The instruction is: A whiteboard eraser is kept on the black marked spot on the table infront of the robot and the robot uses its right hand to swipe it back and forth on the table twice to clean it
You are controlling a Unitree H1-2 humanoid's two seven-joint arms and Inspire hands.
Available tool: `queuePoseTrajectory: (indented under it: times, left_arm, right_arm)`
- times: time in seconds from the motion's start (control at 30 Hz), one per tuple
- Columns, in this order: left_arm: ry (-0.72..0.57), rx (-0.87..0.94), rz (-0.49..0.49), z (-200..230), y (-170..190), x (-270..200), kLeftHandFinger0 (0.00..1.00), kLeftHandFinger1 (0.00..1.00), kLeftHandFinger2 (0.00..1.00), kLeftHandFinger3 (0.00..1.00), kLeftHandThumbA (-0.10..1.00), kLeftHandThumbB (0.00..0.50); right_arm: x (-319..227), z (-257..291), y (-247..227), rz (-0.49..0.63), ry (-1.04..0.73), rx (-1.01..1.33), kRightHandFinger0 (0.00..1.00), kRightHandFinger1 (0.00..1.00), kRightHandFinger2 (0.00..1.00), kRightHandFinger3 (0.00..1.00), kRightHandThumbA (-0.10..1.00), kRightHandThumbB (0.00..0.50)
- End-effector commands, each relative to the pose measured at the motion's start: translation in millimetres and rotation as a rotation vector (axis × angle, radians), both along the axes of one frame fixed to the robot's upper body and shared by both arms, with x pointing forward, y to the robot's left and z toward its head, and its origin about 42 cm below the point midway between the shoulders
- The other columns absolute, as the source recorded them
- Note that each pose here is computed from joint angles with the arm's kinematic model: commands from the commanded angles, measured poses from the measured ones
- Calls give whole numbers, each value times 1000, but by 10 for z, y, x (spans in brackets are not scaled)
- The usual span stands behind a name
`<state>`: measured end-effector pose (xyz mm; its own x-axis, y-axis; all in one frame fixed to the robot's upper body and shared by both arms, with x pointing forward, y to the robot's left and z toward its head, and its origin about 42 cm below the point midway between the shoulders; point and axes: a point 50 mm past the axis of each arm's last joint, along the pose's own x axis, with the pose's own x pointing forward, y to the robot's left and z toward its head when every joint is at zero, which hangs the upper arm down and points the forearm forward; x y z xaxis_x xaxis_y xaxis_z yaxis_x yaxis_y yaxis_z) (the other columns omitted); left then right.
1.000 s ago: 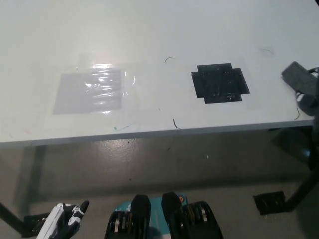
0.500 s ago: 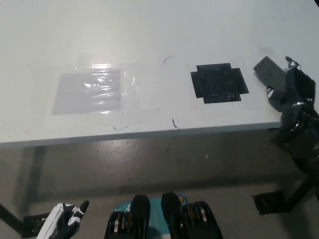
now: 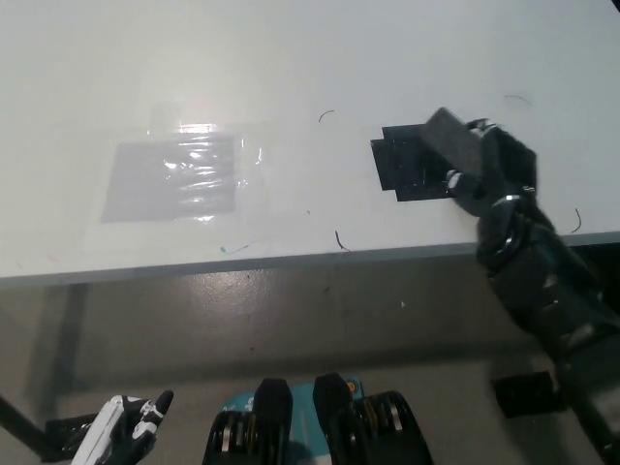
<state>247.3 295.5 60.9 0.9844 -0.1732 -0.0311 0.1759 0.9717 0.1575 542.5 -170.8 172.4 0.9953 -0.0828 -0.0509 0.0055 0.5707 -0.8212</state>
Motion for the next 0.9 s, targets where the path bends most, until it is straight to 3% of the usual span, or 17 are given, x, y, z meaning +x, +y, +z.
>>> queuePoseTrajectory:
  times: [0.0, 0.13, 0.27, 0.3, 0.33, 0.37, 0.4, 0.43, 0.5, 0.73, 0.87]
  left_arm:
    - [-68, 17, -24, 96, 15, 9, 0, 0, 0, 0, 712, 337]
    - [-68, 21, -24, 102, 38, 9, 0, 0, 0, 0, 717, 339]
    - [-54, 11, -17, 92, 26, -5, 0, 0, 0, 0, 703, 345]
    - [-59, 19, -20, 93, 21, -7, 0, 0, 0, 0, 713, 336]
    - [-60, 20, -20, 92, 18, -2, 0, 0, 0, 0, 716, 336]
    - [-56, 15, -20, 82, 15, -6, 0, 0, 0, 0, 716, 342]
    - [-54, 12, -20, 75, 6, -6, 0, 0, 0, 0, 716, 343]
    - [-58, 9, -22, 71, -3, -12, 0, 0, 0, 0, 704, 334]
    - [-60, 4, -22, 66, -3, -23, 0, 0, 0, 0, 700, 335]
    - [-57, 29, -16, 93, 26, -5, 0, 0, 0, 0, 724, 348]
    - [-55, 17, -10, 81, 47, -17, 0, 0, 0, 0, 701, 342]
  right_arm:
    - [-438, -441, 1200, 323, 218, 132, 180, 581, 823, 692, 441, 0]
    - [-454, -497, 1142, 311, 231, 139, 178, 573, 822, 653, 374, 0]
    - [-447, -522, 1072, 308, 237, 117, 184, 593, 847, 675, 392, 0]
    - [-443, -526, 1051, 305, 239, 107, 233, 622, 848, 673, 408, 0]
    - [-435, -524, 1028, 296, 238, 92, 370, 719, 877, 757, 478, 0]
    - [-422, -526, 984, 268, 241, 66, 571, 965, 1000, 1000, 597, 120]
    - [-417, -527, 963, 257, 242, 56, 736, 1000, 1000, 1000, 711, 72]
    - [-386, -519, 904, 217, 301, 70, 1000, 1000, 1000, 1000, 1000, 441]
    - [-338, -495, 792, 152, 353, 93, 1000, 1000, 1000, 1000, 1000, 499]
    - [-70, -183, 165, -33, 240, 35, 1000, 1000, 1000, 1000, 1000, 463]
    - [88, 118, -187, -124, 130, -11, 1000, 1000, 1000, 1000, 1000, 474]
